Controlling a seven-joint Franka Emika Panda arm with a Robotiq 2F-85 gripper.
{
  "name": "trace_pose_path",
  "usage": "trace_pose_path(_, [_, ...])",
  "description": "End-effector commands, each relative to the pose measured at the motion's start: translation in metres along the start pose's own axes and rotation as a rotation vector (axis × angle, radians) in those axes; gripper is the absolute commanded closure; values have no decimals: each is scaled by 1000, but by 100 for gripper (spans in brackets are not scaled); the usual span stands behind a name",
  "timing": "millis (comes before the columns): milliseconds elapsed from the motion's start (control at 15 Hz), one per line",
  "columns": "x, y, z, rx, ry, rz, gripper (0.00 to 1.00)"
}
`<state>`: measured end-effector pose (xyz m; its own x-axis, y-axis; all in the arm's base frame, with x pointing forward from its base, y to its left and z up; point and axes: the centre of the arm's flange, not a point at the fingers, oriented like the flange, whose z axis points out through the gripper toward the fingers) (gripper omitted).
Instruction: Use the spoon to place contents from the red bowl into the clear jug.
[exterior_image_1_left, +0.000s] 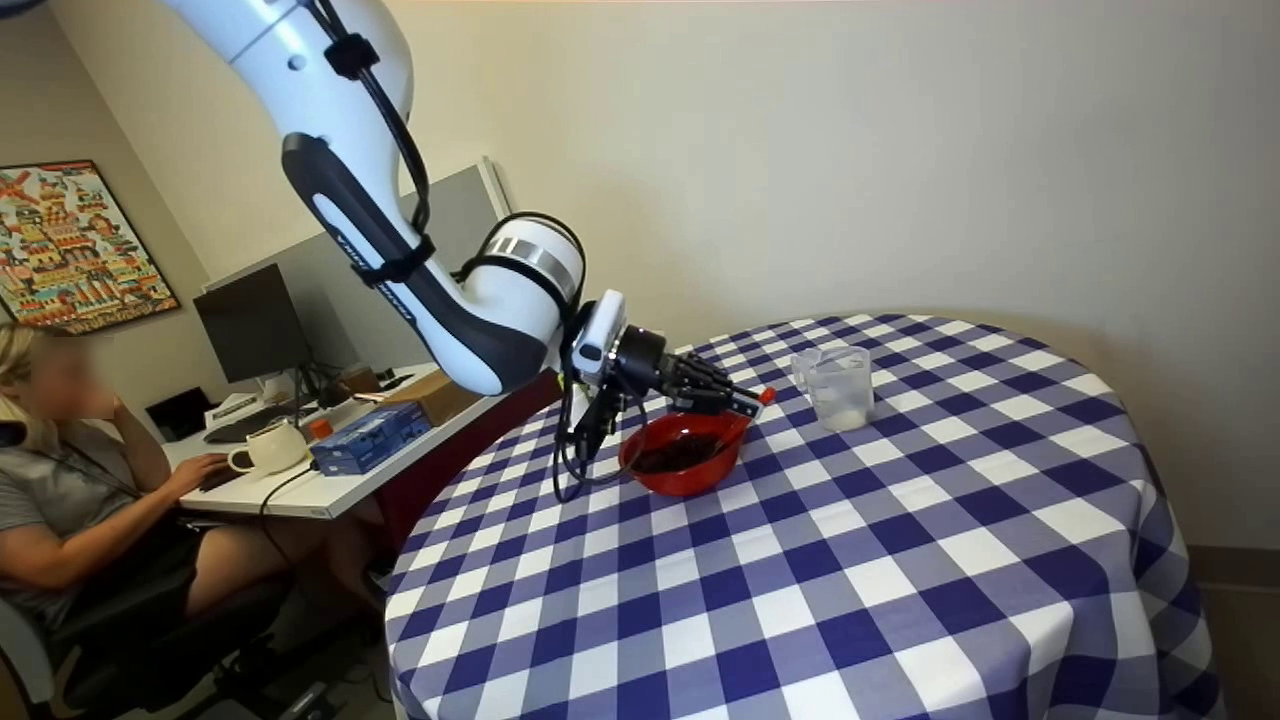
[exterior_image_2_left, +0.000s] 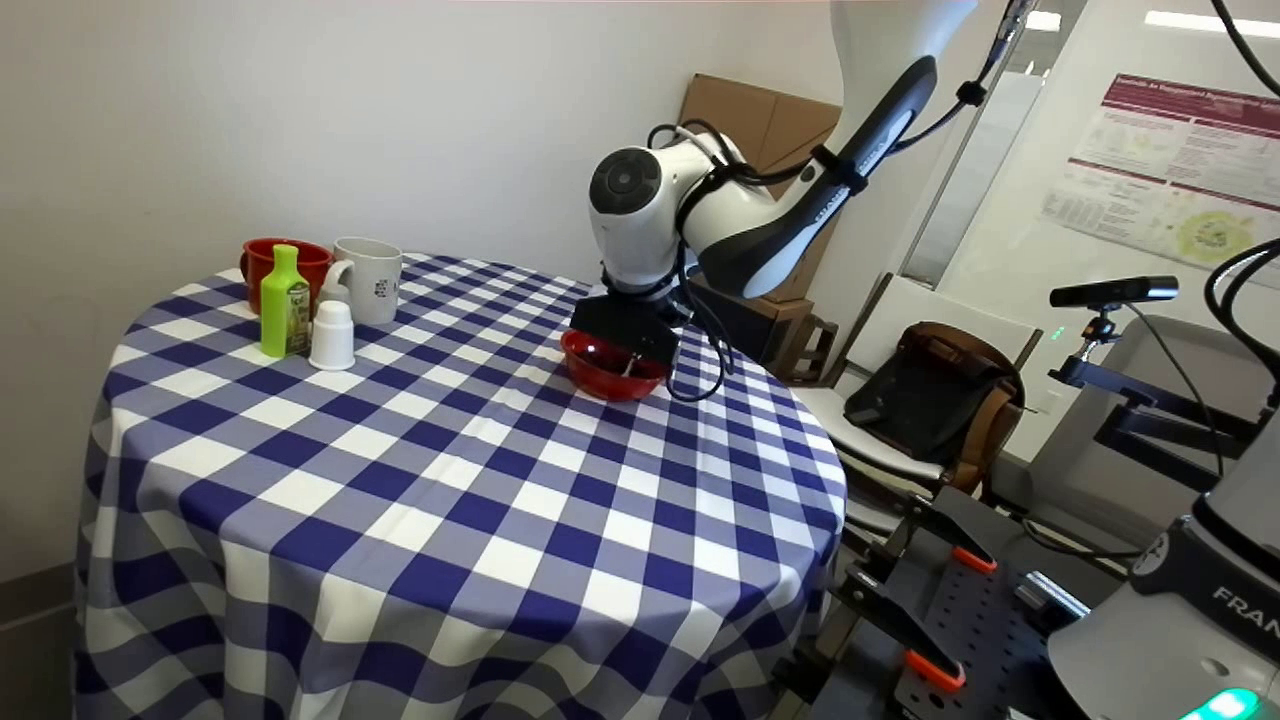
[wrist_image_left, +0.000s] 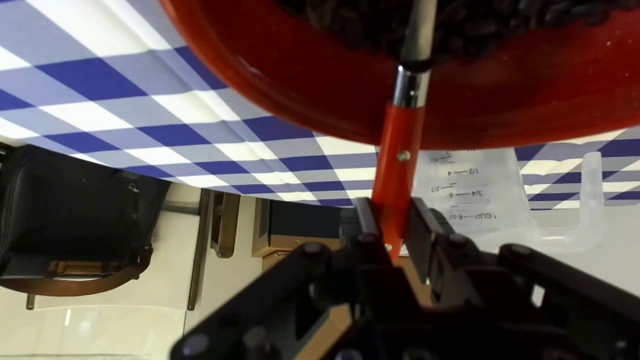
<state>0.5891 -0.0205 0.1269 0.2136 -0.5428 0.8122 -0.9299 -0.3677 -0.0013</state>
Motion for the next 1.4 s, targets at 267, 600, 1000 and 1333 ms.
trace_pose_path(267, [22,-1,-14,-8,-52,-4,95])
trace_pose_path(600, [36,-6,-23,7,-39,-1,95])
trace_pose_path(1000, [47,-6,-24,-13,-87,14,95])
trace_pose_path(1333, [53,-1,-15,-55,-154,32,95])
